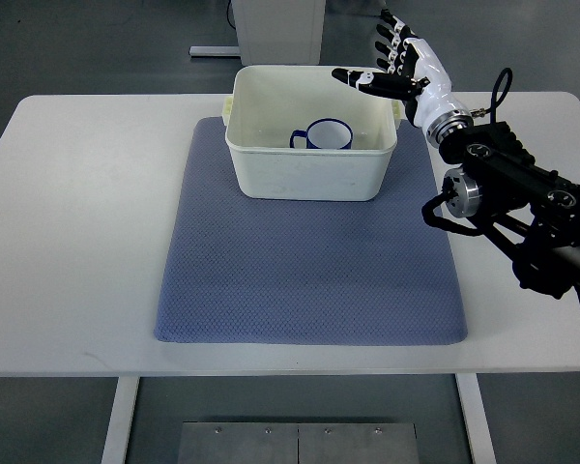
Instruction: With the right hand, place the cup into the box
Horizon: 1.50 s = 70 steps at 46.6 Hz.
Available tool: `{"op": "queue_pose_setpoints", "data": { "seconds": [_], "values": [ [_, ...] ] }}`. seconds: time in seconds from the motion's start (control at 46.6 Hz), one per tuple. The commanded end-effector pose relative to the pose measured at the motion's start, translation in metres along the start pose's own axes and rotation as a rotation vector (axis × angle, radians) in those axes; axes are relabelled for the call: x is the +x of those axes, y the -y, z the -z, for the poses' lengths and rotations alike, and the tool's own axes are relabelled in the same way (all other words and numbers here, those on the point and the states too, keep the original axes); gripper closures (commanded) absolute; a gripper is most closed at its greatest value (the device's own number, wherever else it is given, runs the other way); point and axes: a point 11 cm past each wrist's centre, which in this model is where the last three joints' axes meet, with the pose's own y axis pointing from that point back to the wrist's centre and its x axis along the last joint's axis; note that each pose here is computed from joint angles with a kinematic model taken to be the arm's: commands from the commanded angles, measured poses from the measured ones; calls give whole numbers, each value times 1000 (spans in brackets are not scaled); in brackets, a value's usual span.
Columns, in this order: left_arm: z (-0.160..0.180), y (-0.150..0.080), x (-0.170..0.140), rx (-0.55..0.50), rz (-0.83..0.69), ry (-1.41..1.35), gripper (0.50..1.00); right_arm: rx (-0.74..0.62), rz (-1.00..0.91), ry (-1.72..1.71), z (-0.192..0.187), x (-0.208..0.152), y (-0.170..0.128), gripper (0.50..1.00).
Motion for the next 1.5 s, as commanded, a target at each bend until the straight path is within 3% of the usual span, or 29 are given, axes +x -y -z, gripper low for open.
{"op": "queue_pose_setpoints", "data": {
  "seconds": [0.0, 0.622, 0.858, 1.115, 1.48],
  "values": [
    [0, 0, 0, 0, 0, 0, 500, -6, -31, -17, -2, 19, -3, 500],
    [0, 0, 0, 0, 0, 0, 500, -79, -203, -52, -32, 149, -48, 500],
    [0, 0, 0, 0, -1, 0, 500, -120, -241, -6, -60, 158, -66, 500],
    [0, 0, 0, 2, -1, 0, 500, -77, -266, 33, -72, 170, -80, 500],
    [0, 0, 0, 0, -1, 0, 500, -84, -248, 368, -98, 175, -100, 500]
  ]
}}
